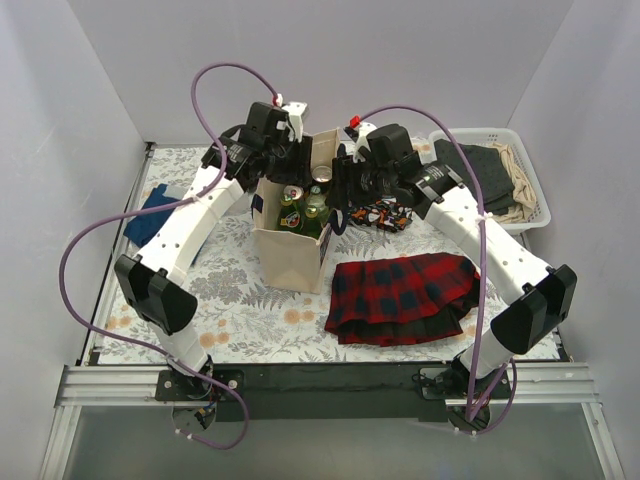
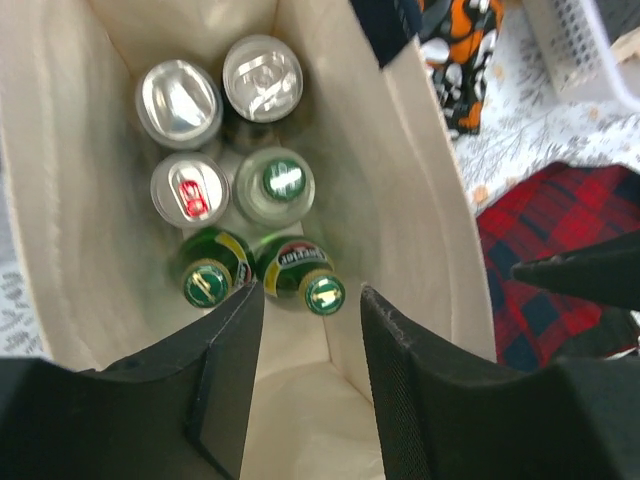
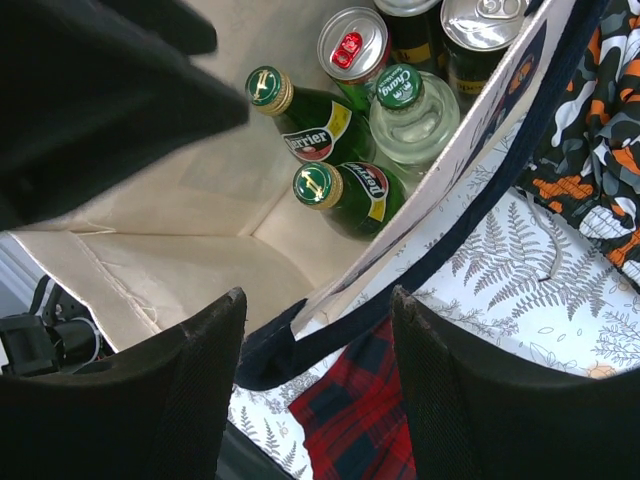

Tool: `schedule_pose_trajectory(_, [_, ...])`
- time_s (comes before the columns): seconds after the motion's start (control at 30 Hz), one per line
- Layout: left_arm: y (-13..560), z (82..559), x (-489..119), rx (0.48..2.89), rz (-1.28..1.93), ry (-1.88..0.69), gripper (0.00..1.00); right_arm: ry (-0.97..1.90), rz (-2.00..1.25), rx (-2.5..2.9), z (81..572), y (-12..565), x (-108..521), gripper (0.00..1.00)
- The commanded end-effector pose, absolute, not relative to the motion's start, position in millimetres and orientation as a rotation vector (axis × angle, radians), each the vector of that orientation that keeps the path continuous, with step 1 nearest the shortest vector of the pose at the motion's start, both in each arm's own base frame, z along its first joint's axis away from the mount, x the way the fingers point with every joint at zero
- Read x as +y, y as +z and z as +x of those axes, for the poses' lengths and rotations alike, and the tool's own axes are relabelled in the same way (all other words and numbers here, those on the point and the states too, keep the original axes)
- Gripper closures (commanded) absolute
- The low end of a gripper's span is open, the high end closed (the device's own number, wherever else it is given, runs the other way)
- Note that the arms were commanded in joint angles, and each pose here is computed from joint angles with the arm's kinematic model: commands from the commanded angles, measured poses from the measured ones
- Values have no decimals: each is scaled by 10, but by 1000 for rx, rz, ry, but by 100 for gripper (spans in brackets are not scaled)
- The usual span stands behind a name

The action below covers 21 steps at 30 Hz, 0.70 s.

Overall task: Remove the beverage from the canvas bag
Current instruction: Take out the drink from the canvas bag.

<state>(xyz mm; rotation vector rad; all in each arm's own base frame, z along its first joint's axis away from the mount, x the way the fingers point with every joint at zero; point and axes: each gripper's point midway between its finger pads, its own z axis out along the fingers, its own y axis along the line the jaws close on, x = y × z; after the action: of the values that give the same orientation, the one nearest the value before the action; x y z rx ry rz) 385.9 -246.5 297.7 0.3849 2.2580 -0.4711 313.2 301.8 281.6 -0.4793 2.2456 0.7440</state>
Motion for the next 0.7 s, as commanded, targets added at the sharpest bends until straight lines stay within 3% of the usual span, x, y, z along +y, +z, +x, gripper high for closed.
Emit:
schedule_pose_trajectory(0.0, [3026, 3570, -2373, 2264, 363, -452, 59, 768, -486, 2186, 3141, 2942, 3003, 34])
schedule_pose_trajectory(0.3, [2874, 3242, -2255, 2287, 327, -420, 59, 776, -569, 2269, 2940, 2526, 2952, 35])
schedule_pose_trajectory(0.67, [2915, 3028, -2292, 2290, 300, -488, 65, 877, -767, 2194, 2608, 2594, 2969, 34])
